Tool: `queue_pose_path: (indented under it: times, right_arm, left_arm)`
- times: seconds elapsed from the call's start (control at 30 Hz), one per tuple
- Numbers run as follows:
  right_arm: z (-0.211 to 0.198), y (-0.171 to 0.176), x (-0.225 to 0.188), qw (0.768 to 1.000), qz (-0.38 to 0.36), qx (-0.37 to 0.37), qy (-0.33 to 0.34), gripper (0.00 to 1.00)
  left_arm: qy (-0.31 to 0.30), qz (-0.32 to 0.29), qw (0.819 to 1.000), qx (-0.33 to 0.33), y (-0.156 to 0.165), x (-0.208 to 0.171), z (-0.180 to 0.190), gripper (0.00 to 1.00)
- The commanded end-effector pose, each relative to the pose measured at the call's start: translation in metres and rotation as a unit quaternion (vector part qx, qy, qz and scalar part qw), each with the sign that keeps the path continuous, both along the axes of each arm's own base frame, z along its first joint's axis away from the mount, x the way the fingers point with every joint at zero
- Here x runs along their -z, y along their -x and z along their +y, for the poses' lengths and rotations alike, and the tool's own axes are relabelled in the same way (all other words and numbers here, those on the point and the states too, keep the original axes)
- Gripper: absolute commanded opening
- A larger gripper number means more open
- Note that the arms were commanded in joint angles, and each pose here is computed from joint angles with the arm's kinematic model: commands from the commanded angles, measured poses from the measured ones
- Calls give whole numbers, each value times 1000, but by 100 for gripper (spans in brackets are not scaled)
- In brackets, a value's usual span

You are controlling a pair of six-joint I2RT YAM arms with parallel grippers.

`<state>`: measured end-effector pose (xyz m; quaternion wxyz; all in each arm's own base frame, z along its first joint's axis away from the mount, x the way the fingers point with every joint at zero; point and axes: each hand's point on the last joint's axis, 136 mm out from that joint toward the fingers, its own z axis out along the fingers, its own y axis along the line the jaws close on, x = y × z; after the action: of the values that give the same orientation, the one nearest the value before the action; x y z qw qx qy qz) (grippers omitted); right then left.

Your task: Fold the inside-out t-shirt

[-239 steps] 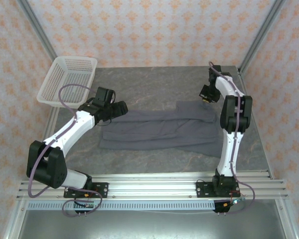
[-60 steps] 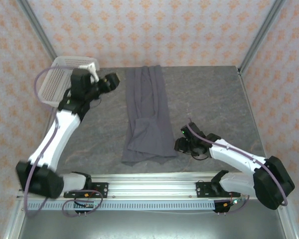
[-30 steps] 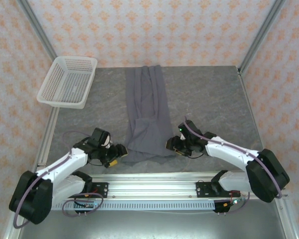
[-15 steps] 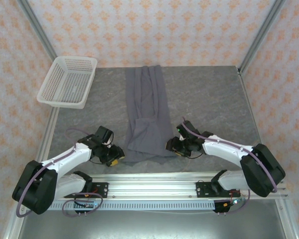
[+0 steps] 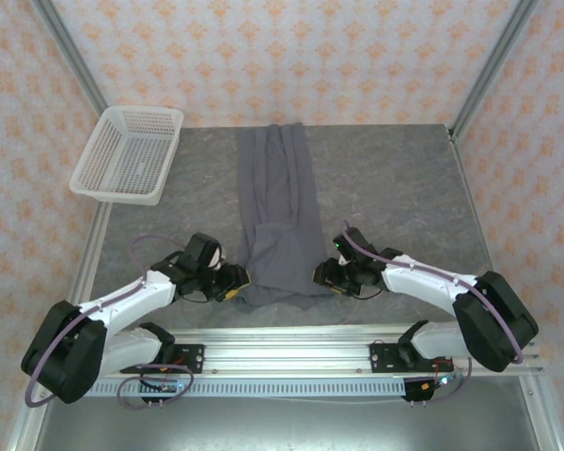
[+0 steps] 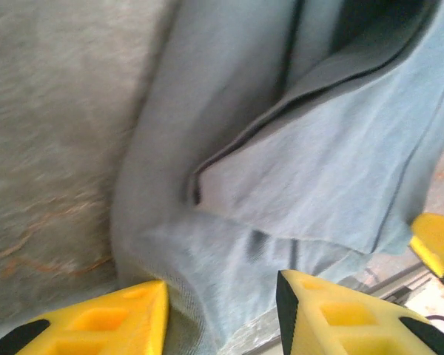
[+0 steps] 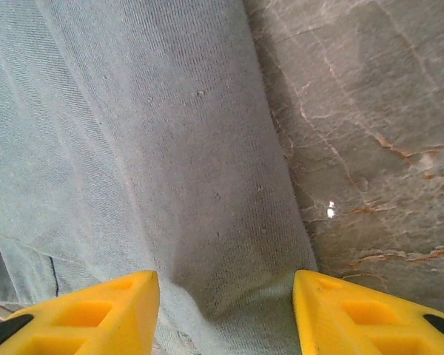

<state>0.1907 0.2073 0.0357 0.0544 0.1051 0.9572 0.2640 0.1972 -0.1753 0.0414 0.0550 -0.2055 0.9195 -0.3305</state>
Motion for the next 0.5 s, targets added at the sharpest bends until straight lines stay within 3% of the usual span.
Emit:
queue_pose_path:
  times: [0.0,0.27,0.47]
  right_arm:
    - [-5,1,3,1000,-3,2,15,51]
    - [-22,-2,8,998,-11,25,56,58]
    - [-1,-6,9,1000,4,-1,23,38]
  left_arm:
    - [12,-18,1000,13,-6,-4,-9,43]
    - [-35,3,999,31,7,8,4,47]
    - [-15,3,999,41,7,8,-4,37]
